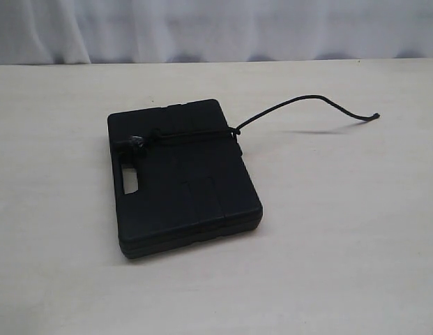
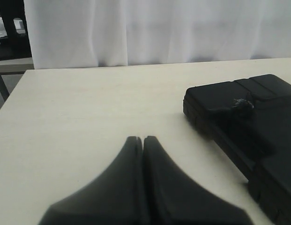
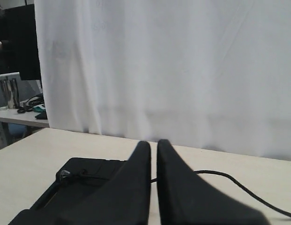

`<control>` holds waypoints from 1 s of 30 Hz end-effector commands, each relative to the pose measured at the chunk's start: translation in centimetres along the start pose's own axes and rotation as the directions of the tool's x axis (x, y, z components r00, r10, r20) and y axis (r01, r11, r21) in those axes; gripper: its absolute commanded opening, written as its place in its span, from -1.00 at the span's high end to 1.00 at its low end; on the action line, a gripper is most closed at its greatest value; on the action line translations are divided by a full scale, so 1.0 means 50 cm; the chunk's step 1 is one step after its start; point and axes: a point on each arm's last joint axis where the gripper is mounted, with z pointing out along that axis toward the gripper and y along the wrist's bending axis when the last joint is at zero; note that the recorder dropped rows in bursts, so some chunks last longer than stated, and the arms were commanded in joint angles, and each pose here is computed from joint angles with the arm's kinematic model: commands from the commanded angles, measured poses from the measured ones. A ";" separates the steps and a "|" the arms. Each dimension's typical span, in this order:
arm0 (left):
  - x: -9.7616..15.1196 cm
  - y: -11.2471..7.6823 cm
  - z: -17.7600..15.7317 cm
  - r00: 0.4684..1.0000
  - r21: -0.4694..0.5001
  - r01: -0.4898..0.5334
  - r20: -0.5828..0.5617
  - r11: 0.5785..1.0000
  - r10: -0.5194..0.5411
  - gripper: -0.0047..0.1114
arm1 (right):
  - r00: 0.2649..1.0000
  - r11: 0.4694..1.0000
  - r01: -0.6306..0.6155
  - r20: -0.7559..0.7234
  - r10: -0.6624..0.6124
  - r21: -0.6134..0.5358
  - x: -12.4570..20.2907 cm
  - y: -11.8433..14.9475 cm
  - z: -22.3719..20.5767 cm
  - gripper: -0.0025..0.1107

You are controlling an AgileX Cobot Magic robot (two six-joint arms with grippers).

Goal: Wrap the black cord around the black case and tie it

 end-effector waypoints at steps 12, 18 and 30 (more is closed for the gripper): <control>0.002 0.000 0.000 1.000 0.000 0.003 -0.002 1.000 -0.003 0.92 | 0.985 0.980 0.133 0.092 -0.148 0.149 0.058 -0.020 -0.022 0.88; 0.002 0.000 0.000 1.000 0.000 0.003 -0.002 1.000 -0.003 0.92 | 0.979 0.957 0.179 0.058 -0.197 0.228 0.089 -0.029 -0.026 0.88; 0.002 0.000 0.000 1.000 0.000 0.003 -0.002 1.000 -0.003 0.92 | 0.977 0.934 0.213 -0.029 -0.213 0.288 0.112 -0.038 -0.026 0.88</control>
